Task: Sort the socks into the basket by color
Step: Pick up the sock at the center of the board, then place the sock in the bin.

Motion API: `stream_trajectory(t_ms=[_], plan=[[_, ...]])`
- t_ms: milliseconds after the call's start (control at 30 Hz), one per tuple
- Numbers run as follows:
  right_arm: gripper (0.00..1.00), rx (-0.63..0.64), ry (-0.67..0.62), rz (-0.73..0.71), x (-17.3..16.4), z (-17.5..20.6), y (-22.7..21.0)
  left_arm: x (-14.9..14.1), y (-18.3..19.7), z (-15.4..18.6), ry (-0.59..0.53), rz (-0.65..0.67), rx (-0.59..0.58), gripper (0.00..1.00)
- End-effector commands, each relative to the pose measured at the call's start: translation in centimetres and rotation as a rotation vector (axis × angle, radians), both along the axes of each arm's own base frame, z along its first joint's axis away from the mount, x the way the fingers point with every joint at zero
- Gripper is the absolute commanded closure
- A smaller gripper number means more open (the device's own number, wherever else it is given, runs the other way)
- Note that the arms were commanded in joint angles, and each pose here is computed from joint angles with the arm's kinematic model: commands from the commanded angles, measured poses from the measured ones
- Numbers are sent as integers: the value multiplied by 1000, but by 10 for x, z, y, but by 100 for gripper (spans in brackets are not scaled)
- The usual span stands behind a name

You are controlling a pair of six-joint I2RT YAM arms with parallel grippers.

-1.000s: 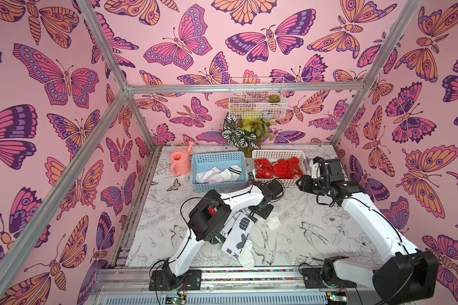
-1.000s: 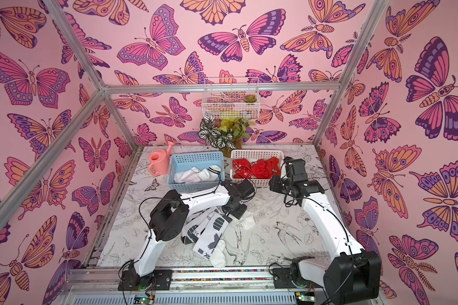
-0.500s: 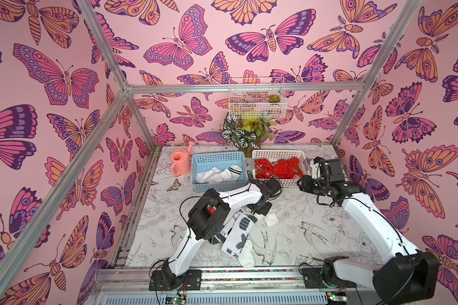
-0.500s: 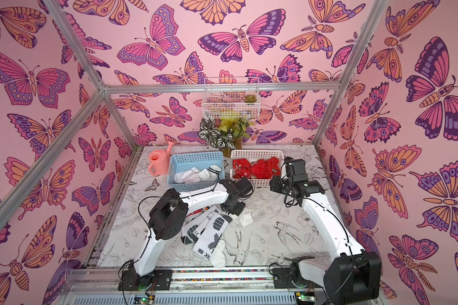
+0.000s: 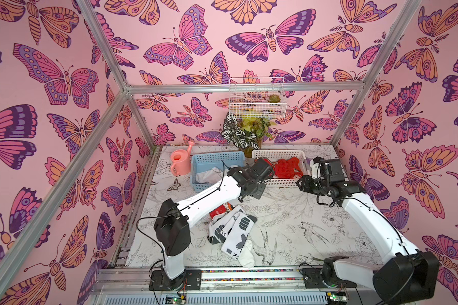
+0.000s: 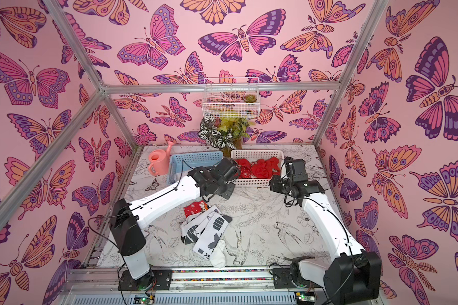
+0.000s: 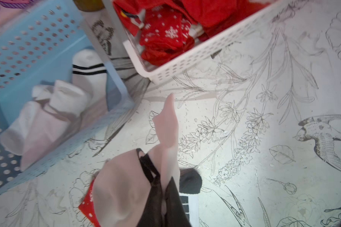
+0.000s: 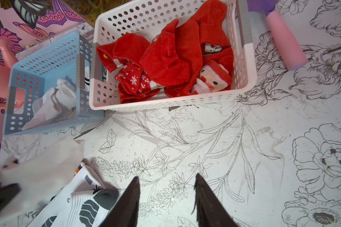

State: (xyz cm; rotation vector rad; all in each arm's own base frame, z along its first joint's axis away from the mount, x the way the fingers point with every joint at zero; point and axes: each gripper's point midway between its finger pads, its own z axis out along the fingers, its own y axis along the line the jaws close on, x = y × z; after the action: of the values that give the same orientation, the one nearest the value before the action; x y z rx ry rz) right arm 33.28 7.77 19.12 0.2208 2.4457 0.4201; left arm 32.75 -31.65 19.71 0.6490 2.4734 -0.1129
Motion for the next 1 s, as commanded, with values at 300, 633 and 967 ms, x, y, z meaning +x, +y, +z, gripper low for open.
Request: stream_trajectory(t_ms=[300,633,967], plan=[[53,24,-11,35,4,3,6,90,59,19,-106,117,37,96],[53,9,1,36,7,-2,5,152,63,-10,-71,176,-75,96],[53,-2,19,30,13,-8,4,186,89,-58,-7,259,-100,96]])
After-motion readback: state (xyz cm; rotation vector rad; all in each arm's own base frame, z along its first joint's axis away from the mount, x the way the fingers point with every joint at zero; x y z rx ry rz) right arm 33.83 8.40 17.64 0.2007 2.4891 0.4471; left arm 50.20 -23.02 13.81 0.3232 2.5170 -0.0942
